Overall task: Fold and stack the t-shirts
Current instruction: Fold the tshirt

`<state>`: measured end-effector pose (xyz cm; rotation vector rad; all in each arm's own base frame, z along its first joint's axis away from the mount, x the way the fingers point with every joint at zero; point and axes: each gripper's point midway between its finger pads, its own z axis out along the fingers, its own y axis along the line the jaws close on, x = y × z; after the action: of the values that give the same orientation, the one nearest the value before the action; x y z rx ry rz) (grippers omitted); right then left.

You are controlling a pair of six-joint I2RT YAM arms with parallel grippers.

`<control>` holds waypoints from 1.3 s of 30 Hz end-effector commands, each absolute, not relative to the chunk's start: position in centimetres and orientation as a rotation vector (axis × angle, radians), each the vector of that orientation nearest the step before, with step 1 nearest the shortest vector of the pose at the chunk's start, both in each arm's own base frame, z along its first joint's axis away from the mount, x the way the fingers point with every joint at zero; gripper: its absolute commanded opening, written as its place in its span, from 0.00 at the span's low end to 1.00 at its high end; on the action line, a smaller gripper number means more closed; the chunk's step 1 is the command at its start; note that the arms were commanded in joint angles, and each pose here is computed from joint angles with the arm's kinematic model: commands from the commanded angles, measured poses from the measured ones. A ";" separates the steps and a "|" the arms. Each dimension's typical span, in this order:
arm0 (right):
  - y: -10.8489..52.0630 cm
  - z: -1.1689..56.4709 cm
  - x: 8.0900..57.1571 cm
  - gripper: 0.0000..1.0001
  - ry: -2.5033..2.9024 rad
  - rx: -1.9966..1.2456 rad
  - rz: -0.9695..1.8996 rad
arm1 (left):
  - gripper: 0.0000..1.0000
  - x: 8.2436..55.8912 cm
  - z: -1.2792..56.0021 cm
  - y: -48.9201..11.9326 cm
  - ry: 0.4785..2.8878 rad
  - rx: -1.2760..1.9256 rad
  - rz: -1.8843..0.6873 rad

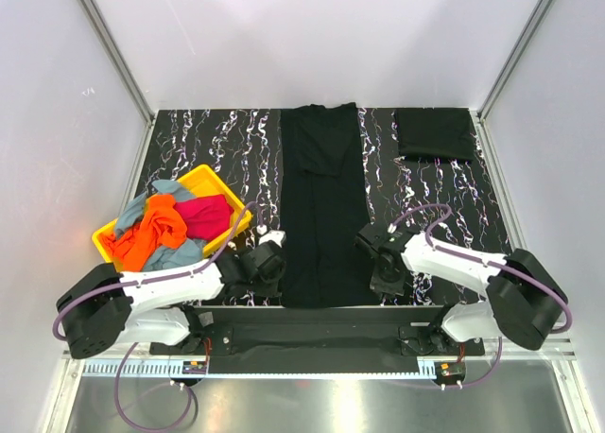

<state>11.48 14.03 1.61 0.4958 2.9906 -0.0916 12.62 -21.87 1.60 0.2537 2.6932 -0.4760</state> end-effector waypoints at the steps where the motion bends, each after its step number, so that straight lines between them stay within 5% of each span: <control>1: 13.7 3.7 12.3 0.04 2.917 0.493 -0.085 | 0.00 13.3 2.1 -20.4 2.643 0.200 -0.408; 3: 14.2 4.2 12.4 0.05 2.921 0.485 -0.040 | 0.05 13.2 2.7 -20.8 2.636 0.198 -0.444; 5: 15.1 5.1 12.6 0.15 2.918 0.478 0.022 | 0.35 12.9 3.5 -21.5 2.631 0.202 -0.507; 6: 15.2 5.5 12.6 0.18 2.916 0.474 0.033 | 0.41 12.9 3.9 -21.7 2.622 0.201 -0.531; 10: 17.1 9.4 14.6 0.22 2.826 0.479 0.192 | 0.49 13.1 6.5 -22.4 2.552 0.178 -0.632; 15: 20.2 9.4 16.2 0.22 2.824 0.435 0.322 | 0.53 13.4 6.1 -22.4 2.562 0.167 -0.610; 23: 18.3 3.0 14.8 0.27 2.967 0.418 0.018 | 0.61 12.6 3.5 -22.5 2.626 0.206 -0.587; 31: 16.0 1.2 13.2 0.23 2.993 0.438 -0.140 | 0.59 12.9 2.4 -22.7 2.638 0.211 -0.558; 39: 16.3 3.4 13.1 0.34 2.973 0.440 -0.040 | 0.54 12.6 1.6 -22.6 2.668 0.225 -0.538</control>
<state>13.14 16.39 1.80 0.4397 3.0098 -0.0901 13.02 -22.64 2.16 0.2031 2.6432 -0.5490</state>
